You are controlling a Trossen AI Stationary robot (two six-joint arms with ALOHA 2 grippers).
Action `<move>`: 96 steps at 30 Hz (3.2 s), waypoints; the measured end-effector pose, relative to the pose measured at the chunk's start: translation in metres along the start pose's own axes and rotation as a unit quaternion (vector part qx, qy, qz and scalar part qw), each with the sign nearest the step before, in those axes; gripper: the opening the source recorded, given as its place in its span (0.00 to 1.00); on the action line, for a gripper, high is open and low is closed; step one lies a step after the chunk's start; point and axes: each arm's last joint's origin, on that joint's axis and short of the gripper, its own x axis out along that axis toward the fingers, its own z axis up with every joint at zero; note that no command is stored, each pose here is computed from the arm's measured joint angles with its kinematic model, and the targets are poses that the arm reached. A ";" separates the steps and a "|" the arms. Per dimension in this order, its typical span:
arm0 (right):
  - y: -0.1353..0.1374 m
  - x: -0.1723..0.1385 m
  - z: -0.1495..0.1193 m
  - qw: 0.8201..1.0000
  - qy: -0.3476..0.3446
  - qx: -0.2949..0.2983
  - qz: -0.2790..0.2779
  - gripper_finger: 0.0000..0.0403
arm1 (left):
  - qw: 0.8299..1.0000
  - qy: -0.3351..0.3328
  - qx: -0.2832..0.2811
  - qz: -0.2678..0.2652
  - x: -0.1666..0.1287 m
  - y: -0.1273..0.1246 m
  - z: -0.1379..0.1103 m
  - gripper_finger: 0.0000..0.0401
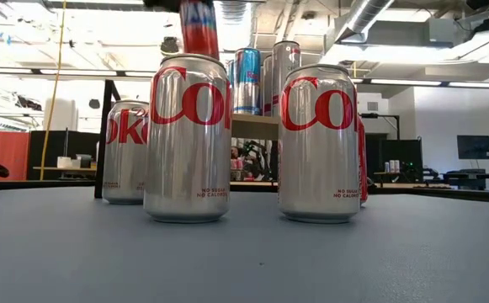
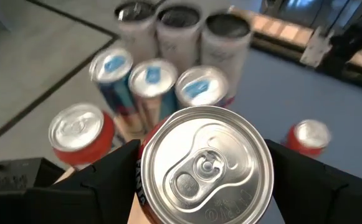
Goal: Place canned beverage on shelf
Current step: Put the bottom red soda can on the shelf aligned with the other red soda can
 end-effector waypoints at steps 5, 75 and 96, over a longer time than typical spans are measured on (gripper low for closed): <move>0.000 0.000 0.000 1.000 0.000 0.002 0.001 0.82 | 1.000 0.015 -0.019 0.009 0.028 0.025 -0.016 0.72; 0.000 0.000 -0.001 1.000 0.011 -0.005 0.006 0.82 | 0.996 0.079 -0.046 0.020 0.075 0.035 -0.037 0.86; -0.001 0.000 -0.002 1.000 0.015 -0.007 0.004 0.82 | 0.996 0.072 0.009 0.052 0.010 0.017 0.004 0.85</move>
